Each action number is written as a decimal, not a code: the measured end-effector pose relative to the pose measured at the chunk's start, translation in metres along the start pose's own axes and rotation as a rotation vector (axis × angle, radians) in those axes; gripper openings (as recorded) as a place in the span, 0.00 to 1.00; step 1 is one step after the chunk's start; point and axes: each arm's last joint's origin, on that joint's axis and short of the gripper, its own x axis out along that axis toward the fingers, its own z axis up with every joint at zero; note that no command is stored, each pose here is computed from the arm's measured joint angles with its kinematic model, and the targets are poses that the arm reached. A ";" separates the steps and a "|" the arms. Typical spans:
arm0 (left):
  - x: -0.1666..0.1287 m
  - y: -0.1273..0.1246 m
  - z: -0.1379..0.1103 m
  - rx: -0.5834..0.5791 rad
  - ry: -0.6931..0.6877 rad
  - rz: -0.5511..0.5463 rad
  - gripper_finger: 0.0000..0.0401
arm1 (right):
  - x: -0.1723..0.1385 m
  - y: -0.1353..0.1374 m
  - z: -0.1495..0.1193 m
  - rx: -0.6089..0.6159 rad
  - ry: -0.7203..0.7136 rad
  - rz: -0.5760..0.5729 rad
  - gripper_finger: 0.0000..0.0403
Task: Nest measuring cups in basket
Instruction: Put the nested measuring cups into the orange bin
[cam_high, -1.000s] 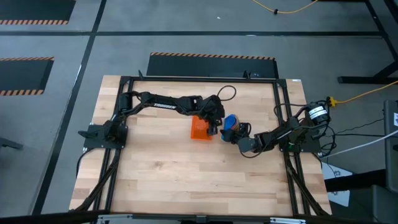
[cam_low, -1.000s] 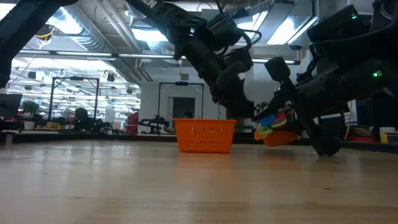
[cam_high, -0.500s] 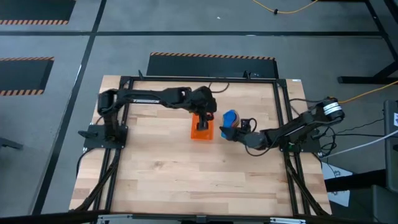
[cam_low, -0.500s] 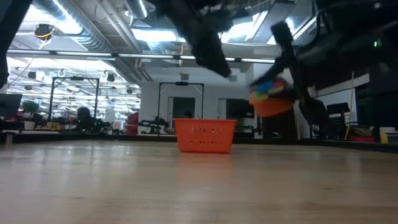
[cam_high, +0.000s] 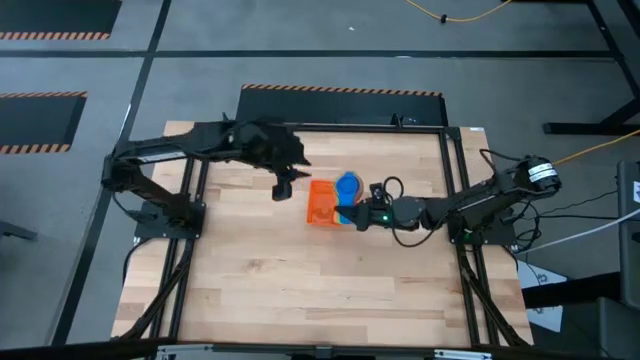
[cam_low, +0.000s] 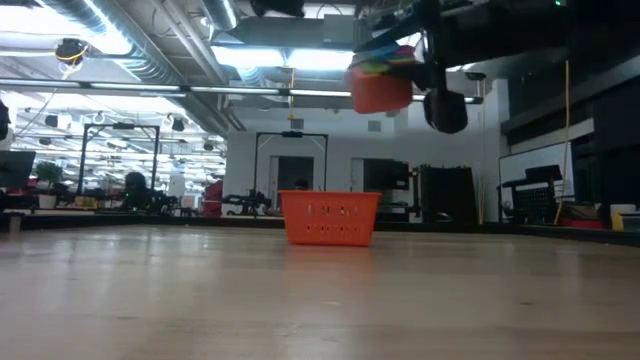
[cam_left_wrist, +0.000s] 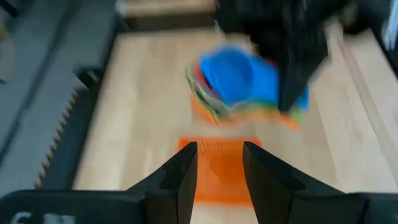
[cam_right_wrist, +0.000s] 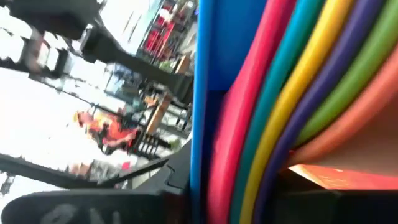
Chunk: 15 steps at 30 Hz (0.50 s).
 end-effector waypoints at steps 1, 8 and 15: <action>-0.009 0.000 0.002 -0.008 -0.030 0.017 0.30 | 0.002 0.001 0.001 -0.010 0.017 -0.001 0.22; -0.053 -0.001 -0.004 -0.038 -0.068 0.061 0.30 | 0.024 -0.013 -0.009 -0.025 0.137 -0.065 0.22; -0.063 -0.002 -0.004 -0.039 -0.086 0.071 0.30 | 0.037 -0.034 -0.020 0.029 0.220 -0.082 0.22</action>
